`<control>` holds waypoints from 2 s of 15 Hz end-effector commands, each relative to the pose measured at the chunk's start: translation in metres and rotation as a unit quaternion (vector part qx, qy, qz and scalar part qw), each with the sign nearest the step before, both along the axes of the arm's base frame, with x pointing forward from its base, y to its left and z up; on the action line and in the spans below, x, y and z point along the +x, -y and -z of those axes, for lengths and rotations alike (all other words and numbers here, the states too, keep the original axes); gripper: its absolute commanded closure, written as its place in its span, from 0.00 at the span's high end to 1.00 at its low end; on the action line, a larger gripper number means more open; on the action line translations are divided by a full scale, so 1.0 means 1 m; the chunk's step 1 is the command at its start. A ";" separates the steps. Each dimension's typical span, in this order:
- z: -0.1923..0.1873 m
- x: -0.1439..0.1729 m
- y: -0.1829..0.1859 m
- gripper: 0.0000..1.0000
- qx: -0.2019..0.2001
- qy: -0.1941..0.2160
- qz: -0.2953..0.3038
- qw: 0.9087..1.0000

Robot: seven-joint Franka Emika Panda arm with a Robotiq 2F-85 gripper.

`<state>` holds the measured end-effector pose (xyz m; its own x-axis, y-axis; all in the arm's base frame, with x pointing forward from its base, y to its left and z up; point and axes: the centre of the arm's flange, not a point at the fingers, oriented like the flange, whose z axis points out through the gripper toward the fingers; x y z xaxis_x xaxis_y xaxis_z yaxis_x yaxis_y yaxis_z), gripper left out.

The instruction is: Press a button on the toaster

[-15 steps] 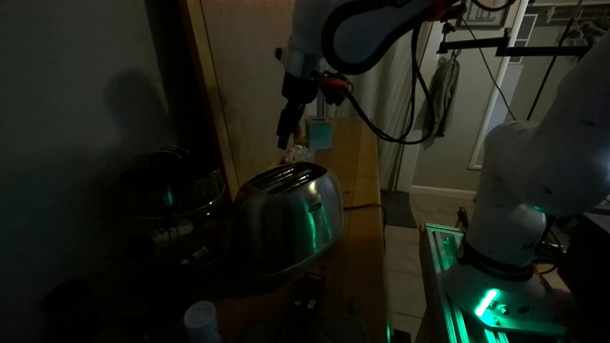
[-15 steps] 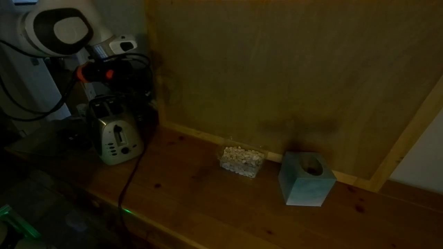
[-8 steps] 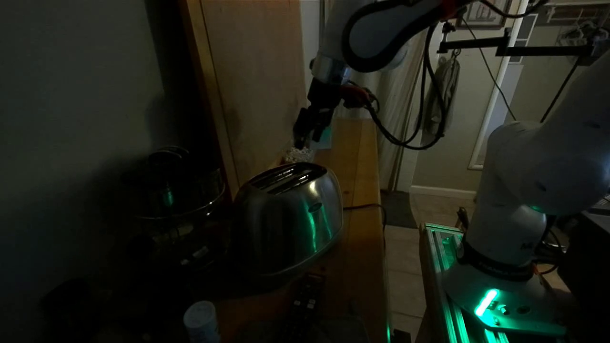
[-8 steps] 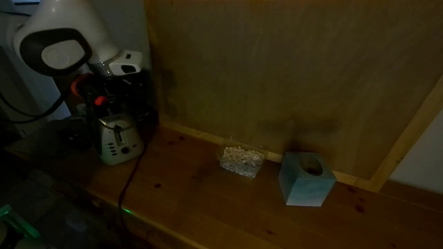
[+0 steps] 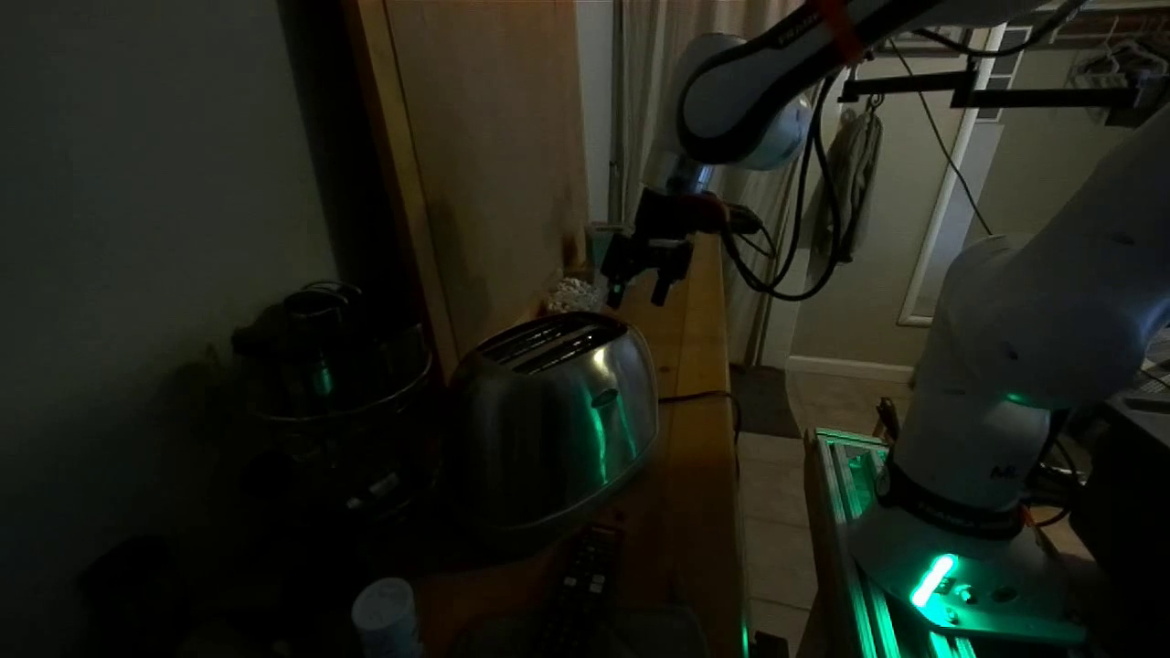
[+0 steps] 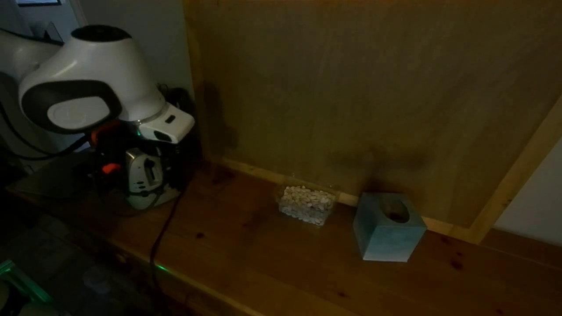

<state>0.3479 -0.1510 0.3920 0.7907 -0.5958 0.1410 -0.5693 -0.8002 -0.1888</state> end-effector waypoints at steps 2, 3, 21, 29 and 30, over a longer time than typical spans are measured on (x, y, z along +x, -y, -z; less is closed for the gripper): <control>0.038 -0.021 0.009 1.00 0.079 -0.055 0.081 0.992; 0.042 -0.024 0.012 1.00 0.099 -0.066 0.094 0.988; 0.116 -0.052 0.026 0.00 0.363 -0.107 0.224 0.898; 0.127 -0.058 0.035 0.00 0.439 -0.130 0.235 0.857; 0.129 -0.057 0.036 0.00 0.444 -0.134 0.237 0.853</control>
<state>0.2846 -0.1781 0.2719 0.3807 -0.6693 -0.6380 -0.9025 -0.1189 -0.4139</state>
